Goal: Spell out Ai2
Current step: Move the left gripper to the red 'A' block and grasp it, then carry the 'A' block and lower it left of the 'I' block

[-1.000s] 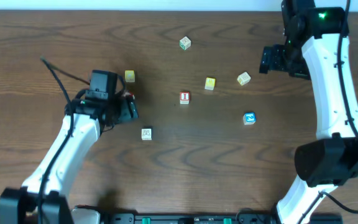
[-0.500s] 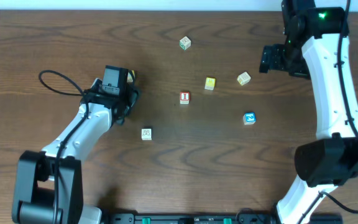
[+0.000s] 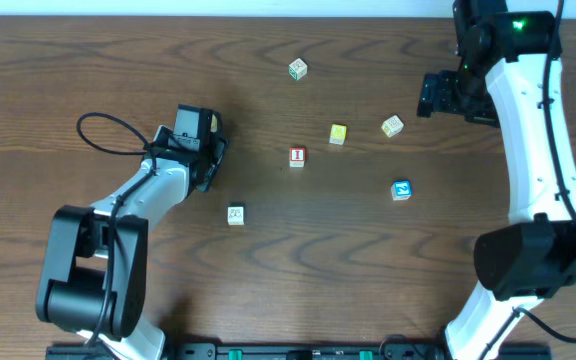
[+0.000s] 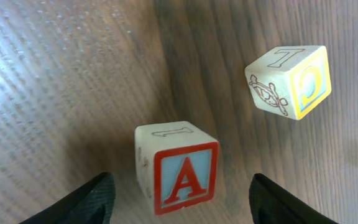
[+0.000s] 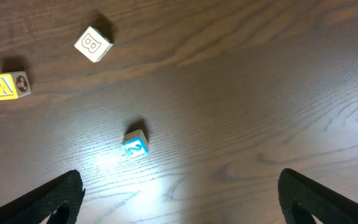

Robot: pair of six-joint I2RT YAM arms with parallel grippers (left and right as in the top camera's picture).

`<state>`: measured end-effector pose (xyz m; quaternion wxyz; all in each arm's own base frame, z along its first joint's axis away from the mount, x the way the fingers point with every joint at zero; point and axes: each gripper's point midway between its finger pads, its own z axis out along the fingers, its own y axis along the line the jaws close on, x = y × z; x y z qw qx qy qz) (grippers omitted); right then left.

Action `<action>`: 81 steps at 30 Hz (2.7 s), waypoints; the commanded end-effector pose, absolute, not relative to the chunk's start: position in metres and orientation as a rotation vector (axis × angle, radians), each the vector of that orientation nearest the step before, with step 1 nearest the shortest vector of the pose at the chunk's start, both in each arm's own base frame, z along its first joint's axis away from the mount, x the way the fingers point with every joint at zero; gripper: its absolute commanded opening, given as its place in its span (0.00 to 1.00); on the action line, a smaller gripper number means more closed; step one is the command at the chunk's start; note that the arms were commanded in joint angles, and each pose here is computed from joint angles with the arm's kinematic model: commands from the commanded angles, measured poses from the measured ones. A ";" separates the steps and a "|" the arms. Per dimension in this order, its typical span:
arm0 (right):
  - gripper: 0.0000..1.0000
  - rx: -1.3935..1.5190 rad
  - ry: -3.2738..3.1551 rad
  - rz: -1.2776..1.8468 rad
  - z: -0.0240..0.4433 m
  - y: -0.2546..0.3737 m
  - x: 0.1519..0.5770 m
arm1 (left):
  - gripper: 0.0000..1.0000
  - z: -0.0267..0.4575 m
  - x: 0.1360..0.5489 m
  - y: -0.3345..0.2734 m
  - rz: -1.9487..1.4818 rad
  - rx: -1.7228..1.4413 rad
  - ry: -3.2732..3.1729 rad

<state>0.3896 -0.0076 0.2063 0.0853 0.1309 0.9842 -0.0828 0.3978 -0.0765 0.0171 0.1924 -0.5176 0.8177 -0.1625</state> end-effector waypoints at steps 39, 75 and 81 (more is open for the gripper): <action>0.99 0.374 2.916 -0.264 0.213 -0.013 0.390 | 0.50 0.001 0.368 -0.059 -0.110 -0.883 2.675; 0.99 0.374 2.927 -0.267 0.213 -0.013 0.387 | 0.57 0.023 0.385 -0.043 0.129 0.153 2.794; 0.99 0.374 2.928 -0.268 0.213 -0.013 0.387 | 0.57 0.024 0.389 -0.046 0.102 0.157 2.777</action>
